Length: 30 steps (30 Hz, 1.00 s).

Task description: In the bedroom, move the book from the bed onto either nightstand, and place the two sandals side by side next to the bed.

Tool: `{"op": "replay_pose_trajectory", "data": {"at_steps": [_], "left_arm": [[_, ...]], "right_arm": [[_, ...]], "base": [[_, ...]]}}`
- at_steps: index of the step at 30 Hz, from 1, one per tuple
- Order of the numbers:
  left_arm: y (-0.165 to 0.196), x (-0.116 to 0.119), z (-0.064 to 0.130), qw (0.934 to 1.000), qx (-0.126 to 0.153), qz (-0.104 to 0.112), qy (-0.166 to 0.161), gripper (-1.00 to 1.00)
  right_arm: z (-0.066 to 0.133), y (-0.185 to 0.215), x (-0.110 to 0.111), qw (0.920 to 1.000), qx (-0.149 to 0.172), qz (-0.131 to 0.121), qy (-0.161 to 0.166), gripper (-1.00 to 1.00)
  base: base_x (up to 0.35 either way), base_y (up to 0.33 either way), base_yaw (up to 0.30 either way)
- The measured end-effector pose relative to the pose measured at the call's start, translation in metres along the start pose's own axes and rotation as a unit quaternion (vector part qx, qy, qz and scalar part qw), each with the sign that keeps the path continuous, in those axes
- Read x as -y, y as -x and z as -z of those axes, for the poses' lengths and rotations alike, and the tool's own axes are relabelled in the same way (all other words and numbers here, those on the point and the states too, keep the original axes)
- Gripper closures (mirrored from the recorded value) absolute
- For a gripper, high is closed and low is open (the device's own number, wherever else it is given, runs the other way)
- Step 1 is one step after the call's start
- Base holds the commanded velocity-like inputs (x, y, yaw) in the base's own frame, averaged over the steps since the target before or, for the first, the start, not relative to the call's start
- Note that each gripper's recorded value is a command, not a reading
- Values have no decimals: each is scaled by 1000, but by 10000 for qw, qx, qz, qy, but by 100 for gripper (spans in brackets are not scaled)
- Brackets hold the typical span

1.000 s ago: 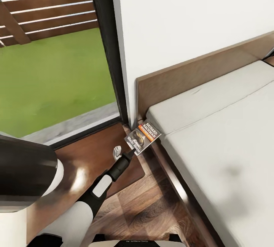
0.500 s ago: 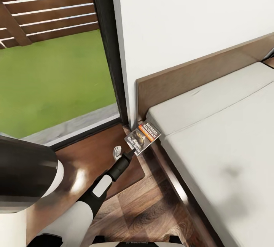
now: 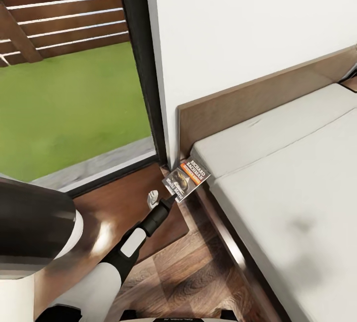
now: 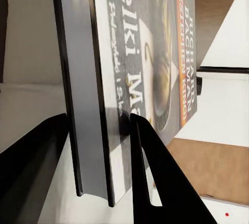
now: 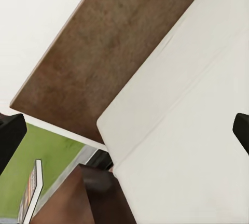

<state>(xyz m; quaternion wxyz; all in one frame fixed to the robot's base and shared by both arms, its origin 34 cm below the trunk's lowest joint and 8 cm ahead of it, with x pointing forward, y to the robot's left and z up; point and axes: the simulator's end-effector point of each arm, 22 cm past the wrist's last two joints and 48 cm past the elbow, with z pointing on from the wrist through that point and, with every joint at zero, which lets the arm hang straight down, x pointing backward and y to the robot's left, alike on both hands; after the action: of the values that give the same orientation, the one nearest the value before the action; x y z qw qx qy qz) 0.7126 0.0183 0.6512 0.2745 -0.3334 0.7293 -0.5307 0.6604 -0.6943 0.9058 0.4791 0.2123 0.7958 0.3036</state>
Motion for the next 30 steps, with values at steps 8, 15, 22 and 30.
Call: {"op": "replay_pose_trajectory", "data": {"at_steps": [8, 15, 22, 30], "left_arm": [[2, 8, 0, 10000, 14, -37, -49, 100], [4, 14, 0, 9999, 26, -70, -92, 100], [6, 21, 0, 9999, 40, -99, -136, 100], [8, 29, -1, 9997, 52, -140, -186, 100]], "right_arm": [[2, 4, -5, 10000, 46, 18, 41, -100], [5, 8, -9, 9999, 87, 32, 76, -100], [7, 11, -13, 9998, 128, 48, 111, -100], [10, 16, -17, 9997, 174, 69, 153, -100]], "base": [[0, 0, 0], [0, 0, 0], [0, 0, 0], [0, 0, 0]]}}
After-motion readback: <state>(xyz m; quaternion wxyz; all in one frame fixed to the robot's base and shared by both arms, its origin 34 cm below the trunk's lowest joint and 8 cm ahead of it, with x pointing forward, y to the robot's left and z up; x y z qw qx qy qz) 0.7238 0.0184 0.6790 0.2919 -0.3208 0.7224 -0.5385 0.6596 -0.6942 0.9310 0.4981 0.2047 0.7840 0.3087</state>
